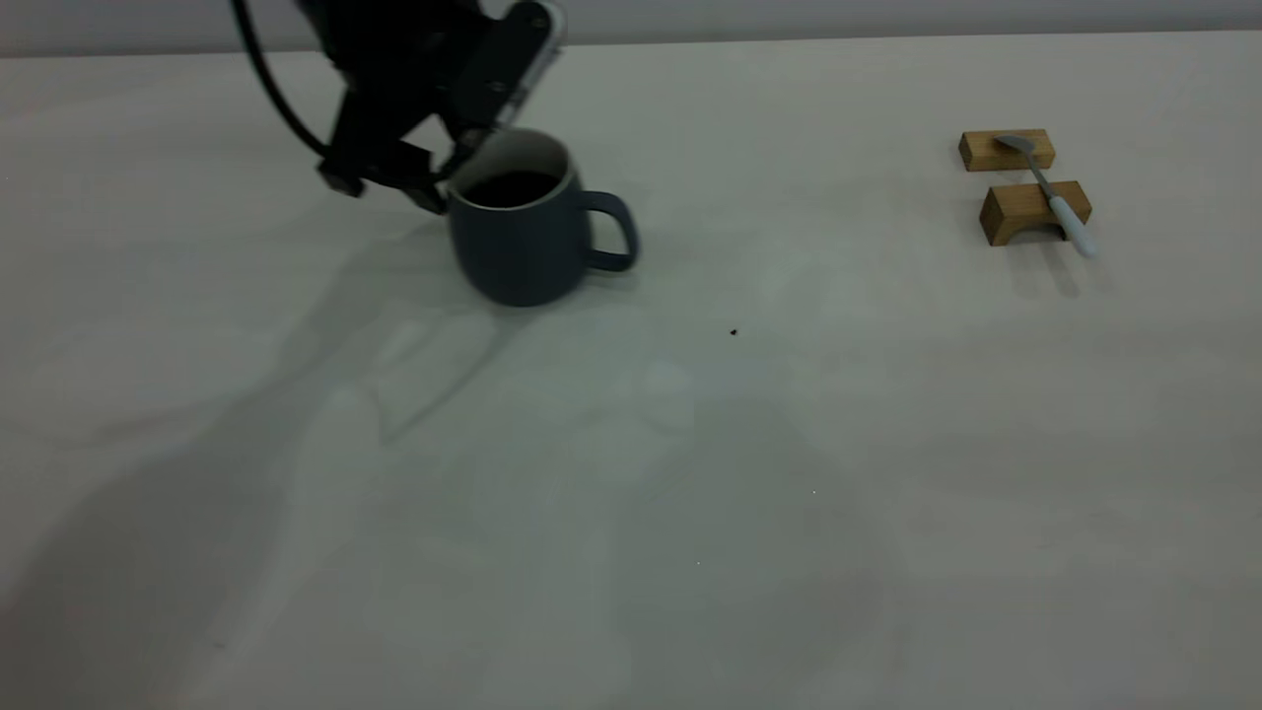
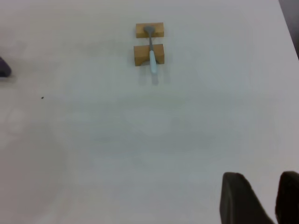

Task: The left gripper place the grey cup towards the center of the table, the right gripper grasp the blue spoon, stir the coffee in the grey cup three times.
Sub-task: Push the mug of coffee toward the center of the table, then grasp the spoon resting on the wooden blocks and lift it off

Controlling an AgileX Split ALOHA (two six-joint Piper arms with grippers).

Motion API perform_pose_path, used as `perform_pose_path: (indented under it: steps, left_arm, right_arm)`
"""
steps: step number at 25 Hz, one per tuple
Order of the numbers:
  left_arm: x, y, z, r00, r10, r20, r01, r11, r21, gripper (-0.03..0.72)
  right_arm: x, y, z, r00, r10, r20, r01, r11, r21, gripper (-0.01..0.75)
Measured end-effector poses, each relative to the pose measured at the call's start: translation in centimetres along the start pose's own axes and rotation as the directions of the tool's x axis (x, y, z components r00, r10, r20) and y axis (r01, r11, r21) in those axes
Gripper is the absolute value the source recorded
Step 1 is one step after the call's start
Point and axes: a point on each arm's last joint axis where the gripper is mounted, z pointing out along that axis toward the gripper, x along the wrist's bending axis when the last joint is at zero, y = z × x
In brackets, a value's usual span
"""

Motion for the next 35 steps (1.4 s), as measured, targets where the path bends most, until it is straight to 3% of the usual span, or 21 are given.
perform_pose_path:
  steps: [9, 12, 15, 19, 23, 28, 30, 33, 35]
  left_arm:
    - [0.9, 5.2, -0.1, 0.998, 0.027, -0.06, -0.029, 0.999, -0.035, 0.585]
    - [1.2, 5.6, -0.3, 0.995, -0.069, -0.078, 0.066, 0.997, -0.045, 0.585]
    - [1.7, 4.9, -2.5, 0.965, -0.253, -0.072, 0.25, 0.967, -0.055, 0.585]
    - [2.4, 2.9, -9.5, 0.843, -0.535, -0.045, 0.534, 0.844, -0.048, 0.585]
    - [1.7, 1.2, -17.2, 0.652, -0.757, -0.035, 0.757, 0.653, -0.005, 0.585]
    - [-0.1, 0.5, -25.7, 0.419, -0.904, -0.081, 0.907, 0.42, 0.001, 0.585]
    - [-1.0, 0.5, -28.3, 0.356, -0.931, -0.083, 0.934, 0.357, 0.0, 0.585]
    - [-2.8, 0.5, -31.7, 0.305, -0.95, -0.075, 0.952, 0.303, 0.029, 0.585]
    - [-3.4, 0.5, -33.6, 0.265, -0.96, -0.094, 0.963, 0.268, -0.017, 0.585]
  right_arm:
    - [0.0, 0.0, 0.0, 1.0, 0.0, 0.0, 0.0, 1.0, 0.0, 0.237]
    - [0.0, 0.0, 0.0, 1.0, 0.0, 0.0, 0.0, 1.0, 0.0, 0.237]
    - [0.0, 0.0, 0.0, 1.0, 0.0, 0.0, 0.0, 1.0, 0.0, 0.237]
    - [0.0, 0.0, 0.0, 1.0, 0.0, 0.0, 0.0, 1.0, 0.0, 0.237]
    - [0.0, 0.0, 0.0, 1.0, 0.0, 0.0, 0.0, 1.0, 0.0, 0.237]
    - [0.0, 0.0, 0.0, 1.0, 0.0, 0.0, 0.0, 1.0, 0.0, 0.237]
    - [0.0, 0.0, 0.0, 1.0, 0.0, 0.0, 0.0, 1.0, 0.0, 0.237]
    - [0.0, 0.0, 0.0, 1.0, 0.0, 0.0, 0.0, 1.0, 0.0, 0.237]
    - [0.0, 0.0, 0.0, 1.0, 0.0, 0.0, 0.0, 1.0, 0.0, 0.237]
